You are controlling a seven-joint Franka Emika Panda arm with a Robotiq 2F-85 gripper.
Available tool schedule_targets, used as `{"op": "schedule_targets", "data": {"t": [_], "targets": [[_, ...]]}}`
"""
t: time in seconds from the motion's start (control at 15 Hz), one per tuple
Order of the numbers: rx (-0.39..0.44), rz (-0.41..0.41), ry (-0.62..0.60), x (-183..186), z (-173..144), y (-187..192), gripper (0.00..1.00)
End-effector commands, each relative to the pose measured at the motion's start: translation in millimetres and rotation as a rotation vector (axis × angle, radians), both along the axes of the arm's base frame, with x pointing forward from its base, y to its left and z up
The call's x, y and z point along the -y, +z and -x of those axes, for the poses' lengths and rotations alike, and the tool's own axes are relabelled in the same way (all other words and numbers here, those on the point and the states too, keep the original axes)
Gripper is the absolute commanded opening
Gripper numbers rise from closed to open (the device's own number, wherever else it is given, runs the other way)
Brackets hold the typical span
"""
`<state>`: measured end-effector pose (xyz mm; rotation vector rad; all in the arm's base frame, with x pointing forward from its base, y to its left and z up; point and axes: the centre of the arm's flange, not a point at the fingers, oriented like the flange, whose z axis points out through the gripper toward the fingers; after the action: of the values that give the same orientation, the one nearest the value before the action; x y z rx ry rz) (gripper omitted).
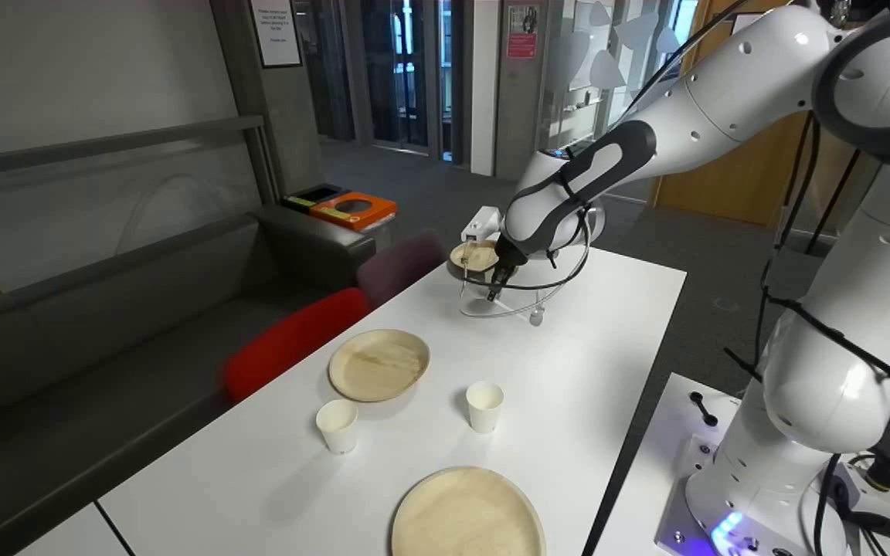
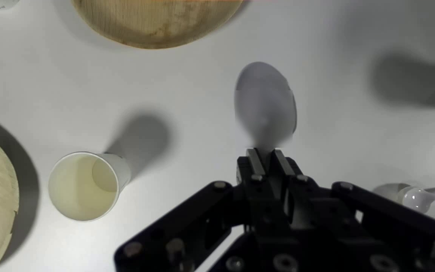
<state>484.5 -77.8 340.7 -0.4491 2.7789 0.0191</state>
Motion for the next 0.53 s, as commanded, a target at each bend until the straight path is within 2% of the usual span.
{"op": "schedule_targets", "data": {"t": [0.0, 0.2, 0.27, 0.47], "targets": [[-0.003, 0.000, 0.000, 0, 0, -1, 0.11], [-0.005, 0.000, -0.004, 2, 0, -3, 0.11], [-0.023, -0.011, 0.017, 1, 0, -8, 0.03], [-0.078, 0.005, 0.114, -36, 24, -36, 0.03]]}}
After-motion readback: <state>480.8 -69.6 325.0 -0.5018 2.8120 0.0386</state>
